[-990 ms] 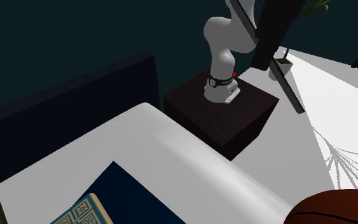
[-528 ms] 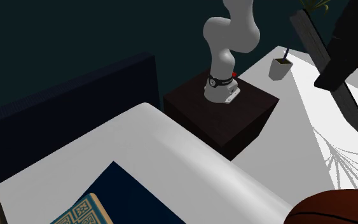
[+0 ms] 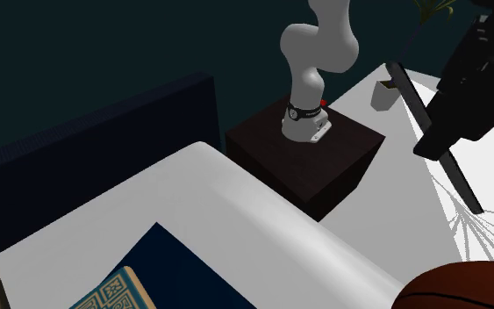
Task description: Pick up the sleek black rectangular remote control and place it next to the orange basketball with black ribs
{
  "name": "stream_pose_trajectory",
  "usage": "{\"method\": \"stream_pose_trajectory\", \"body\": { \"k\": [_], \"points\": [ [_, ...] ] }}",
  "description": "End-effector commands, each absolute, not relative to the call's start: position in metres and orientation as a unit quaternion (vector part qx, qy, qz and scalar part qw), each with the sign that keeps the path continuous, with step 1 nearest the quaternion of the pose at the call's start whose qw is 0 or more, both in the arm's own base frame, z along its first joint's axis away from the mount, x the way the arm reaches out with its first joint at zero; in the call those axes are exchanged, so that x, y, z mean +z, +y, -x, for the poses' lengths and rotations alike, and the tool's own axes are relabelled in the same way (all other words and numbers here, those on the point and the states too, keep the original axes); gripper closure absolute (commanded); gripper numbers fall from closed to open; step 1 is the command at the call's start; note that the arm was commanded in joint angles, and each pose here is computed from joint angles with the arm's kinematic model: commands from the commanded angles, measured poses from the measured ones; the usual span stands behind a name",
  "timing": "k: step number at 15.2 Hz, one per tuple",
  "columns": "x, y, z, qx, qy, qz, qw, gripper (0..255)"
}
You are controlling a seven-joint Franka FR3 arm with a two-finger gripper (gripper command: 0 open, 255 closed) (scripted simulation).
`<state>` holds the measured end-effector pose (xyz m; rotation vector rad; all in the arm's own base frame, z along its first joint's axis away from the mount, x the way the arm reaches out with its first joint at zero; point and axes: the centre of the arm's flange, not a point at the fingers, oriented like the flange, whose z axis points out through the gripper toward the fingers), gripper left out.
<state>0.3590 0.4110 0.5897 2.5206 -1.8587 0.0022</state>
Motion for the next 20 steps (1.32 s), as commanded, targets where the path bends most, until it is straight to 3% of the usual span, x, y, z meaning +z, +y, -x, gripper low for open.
{"method": "stream_pose_trajectory", "body": {
  "k": [1, 20],
  "points": [
    [0.58, 0.411, -0.359, 0.001, -0.594, -0.805, 0.005, 255],
    [0.479, 0.411, -0.359, 0.001, -0.594, -0.805, 0.005, 255]
  ]
}}
